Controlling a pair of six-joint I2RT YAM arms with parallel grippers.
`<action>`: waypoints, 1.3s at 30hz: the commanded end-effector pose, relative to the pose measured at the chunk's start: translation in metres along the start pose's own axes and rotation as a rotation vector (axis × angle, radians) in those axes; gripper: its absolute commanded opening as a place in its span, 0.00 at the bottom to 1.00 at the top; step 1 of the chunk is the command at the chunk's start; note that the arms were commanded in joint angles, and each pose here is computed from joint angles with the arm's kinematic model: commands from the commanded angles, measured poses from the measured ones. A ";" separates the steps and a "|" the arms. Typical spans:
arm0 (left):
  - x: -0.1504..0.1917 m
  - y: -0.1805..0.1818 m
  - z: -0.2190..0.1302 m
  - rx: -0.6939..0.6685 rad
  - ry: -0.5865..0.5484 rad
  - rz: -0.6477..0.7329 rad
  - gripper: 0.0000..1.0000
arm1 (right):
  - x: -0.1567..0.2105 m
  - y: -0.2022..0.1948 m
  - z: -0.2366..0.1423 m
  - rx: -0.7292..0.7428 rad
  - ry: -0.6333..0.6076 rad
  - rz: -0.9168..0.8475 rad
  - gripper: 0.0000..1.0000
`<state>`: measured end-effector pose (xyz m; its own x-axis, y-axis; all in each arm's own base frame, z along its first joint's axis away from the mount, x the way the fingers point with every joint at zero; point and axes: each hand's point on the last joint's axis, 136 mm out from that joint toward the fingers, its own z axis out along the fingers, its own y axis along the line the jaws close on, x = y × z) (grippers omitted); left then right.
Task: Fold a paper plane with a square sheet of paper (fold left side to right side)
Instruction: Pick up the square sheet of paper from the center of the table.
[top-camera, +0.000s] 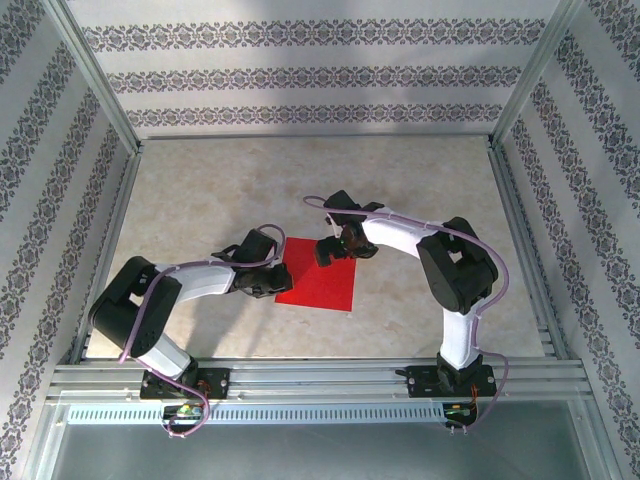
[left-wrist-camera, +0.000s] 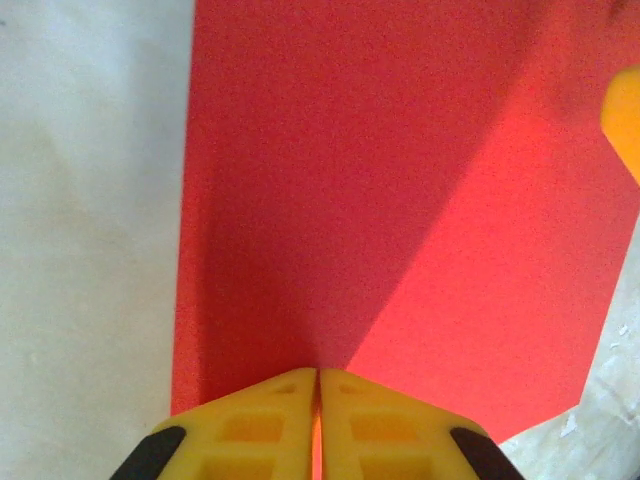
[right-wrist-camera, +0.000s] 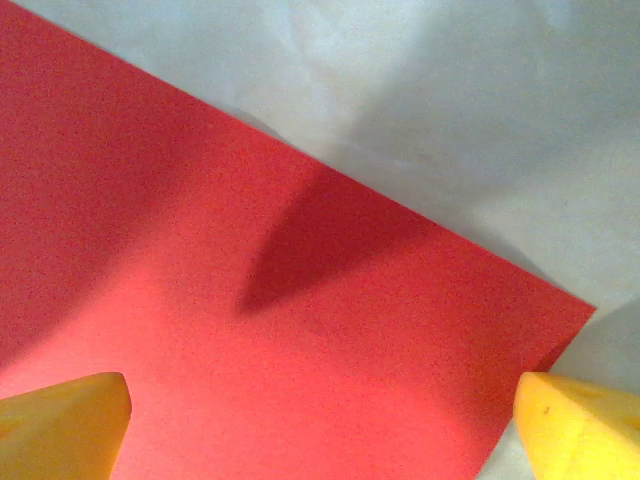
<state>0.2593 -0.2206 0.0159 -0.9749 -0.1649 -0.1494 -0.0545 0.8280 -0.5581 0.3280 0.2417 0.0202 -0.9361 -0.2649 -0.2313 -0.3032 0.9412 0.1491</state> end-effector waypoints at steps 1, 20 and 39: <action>0.008 0.009 0.009 -0.034 0.010 0.005 0.11 | 0.011 0.011 0.006 -0.016 0.050 0.007 0.98; 0.000 -0.002 0.008 0.021 -0.027 -0.002 0.10 | 0.025 0.053 -0.012 -0.151 0.064 0.008 0.73; -0.022 -0.032 -0.033 0.119 -0.182 0.063 0.29 | 0.020 0.077 -0.032 -0.427 0.026 0.021 0.45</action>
<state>0.2712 -0.2270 0.0460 -0.9439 -0.2057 -0.2582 0.0003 0.7816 -0.6237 0.2774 0.2931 0.0342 -0.9529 -0.2627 -0.1515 -0.3031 0.8422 0.4460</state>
